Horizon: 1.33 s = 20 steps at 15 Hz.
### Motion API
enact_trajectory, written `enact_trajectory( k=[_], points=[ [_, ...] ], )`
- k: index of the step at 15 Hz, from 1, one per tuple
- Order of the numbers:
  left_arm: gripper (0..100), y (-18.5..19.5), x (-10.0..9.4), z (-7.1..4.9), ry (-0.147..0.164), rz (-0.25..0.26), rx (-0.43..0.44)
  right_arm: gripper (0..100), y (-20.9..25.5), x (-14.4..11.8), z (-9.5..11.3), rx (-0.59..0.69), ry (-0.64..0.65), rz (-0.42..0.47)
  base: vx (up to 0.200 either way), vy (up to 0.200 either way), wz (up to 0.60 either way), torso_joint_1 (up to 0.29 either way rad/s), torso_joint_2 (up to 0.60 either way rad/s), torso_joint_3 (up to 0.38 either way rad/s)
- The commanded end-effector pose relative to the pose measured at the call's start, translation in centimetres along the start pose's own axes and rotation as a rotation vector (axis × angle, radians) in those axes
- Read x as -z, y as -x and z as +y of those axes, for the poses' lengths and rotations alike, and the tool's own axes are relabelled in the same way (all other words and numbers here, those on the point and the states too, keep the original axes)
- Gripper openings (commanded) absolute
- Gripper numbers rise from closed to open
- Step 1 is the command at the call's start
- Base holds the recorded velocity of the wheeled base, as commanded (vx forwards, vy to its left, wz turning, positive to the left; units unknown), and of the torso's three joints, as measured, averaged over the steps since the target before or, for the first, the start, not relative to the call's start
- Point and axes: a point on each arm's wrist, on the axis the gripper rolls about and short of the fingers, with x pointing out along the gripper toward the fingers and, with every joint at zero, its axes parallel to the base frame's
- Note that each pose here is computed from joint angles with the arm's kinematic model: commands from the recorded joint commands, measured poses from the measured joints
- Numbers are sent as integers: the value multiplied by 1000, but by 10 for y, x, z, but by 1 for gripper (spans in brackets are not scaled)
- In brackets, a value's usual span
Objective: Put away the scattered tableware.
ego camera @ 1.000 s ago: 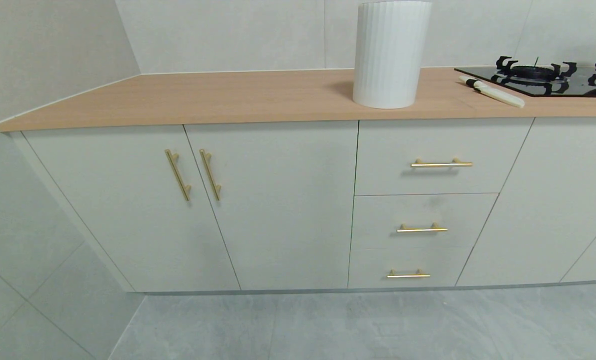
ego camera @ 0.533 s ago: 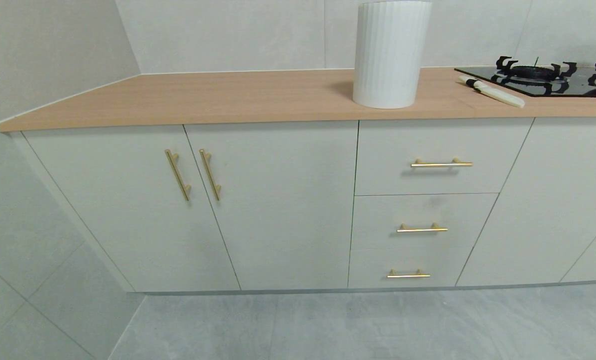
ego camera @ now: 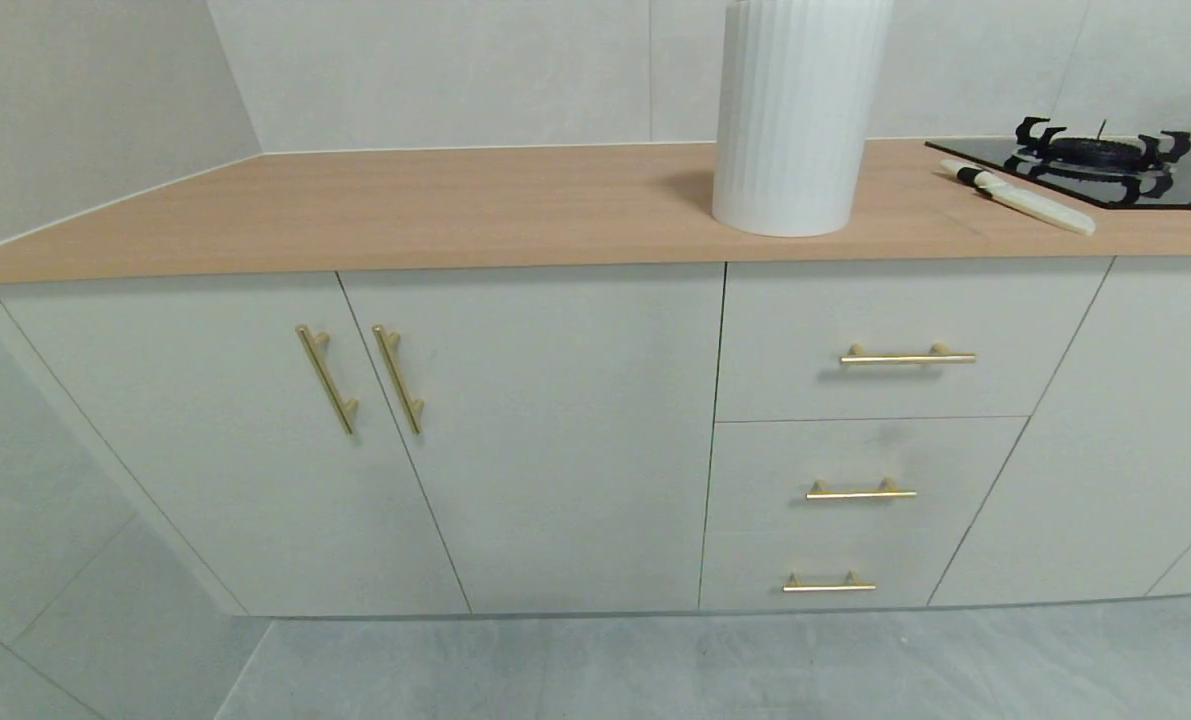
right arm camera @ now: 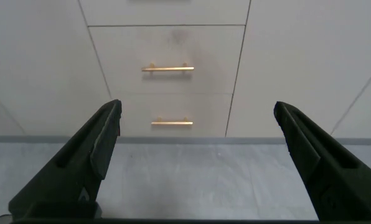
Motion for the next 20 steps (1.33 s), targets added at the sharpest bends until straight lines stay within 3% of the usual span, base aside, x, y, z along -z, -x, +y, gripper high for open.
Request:
enact_trajectory(
  k=[1, 15, 20],
  points=[
    [100, 0, 0, 0, 1, 0, 0, 100, 0, 0, 0, -1, 0, 3, 200, 0, 0, 7, -2, 7],
    [100, 0, 0, 0, 1, 0, 0, 100, 0, 0, 0, -1, -1, 3, 200, 0, 0, 2, 2, 4],
    [100, 0, 0, 0, 1, 0, 0, 100, 0, 0, 0, -1, 0, 3, 0, 0, 0, 0, 0, 0]
  ],
)
